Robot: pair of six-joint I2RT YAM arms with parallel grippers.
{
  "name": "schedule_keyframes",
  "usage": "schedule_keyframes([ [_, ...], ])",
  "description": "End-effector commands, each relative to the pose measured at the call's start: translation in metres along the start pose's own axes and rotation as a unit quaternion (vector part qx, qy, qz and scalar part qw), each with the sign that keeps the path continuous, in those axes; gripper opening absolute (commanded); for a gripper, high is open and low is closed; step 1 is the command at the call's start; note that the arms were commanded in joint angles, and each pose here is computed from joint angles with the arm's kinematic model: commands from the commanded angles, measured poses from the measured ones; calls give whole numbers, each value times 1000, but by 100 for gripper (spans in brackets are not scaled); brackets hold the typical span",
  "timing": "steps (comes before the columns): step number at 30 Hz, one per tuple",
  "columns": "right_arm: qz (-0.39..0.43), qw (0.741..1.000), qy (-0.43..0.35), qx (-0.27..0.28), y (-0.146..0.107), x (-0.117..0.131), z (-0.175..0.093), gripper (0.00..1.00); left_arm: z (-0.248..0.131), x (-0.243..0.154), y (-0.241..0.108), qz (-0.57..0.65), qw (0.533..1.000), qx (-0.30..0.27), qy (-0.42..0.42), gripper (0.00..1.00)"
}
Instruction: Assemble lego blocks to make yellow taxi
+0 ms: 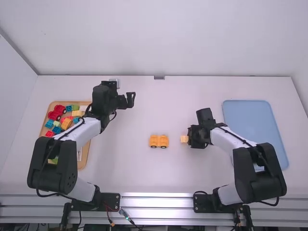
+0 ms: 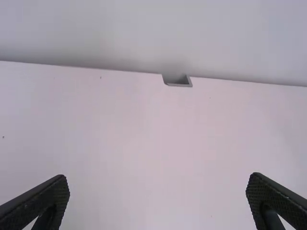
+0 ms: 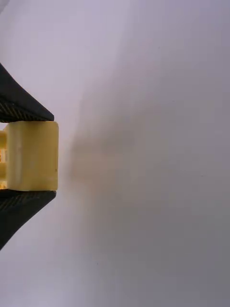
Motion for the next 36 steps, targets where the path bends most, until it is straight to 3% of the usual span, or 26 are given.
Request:
schedule_keyframes([
  [1, -2, 1000, 4, -1, -3, 5, -1, 0, 1, 0, -5, -8, 1000, 6, 1, 99],
  [11, -27, 999, 16, -21, -20, -3, 4, 0, 1, -1, -5, -8, 1000, 6, -1, 99],
  [31, -23, 999, -5, -28, -16, -6, 15, 7, 0, 1, -5, -10, 1000, 7, 0, 99],
  [36, -27, 999, -38, 13, -13, -6, 33, 14, 0, 1, -9, -11, 1000, 10, 0, 99],
])
Point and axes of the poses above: each hand's point on the last joint's axis, 136 mm out from that joint toward the fingers, its own z axis out along the fingers, its own x axis along the line the jaws close on, y = z × x, the point moved 9 cm from there along -z, back along the fingers, and after that the axes turned 14 degrees about z, right-handed, at the moved point
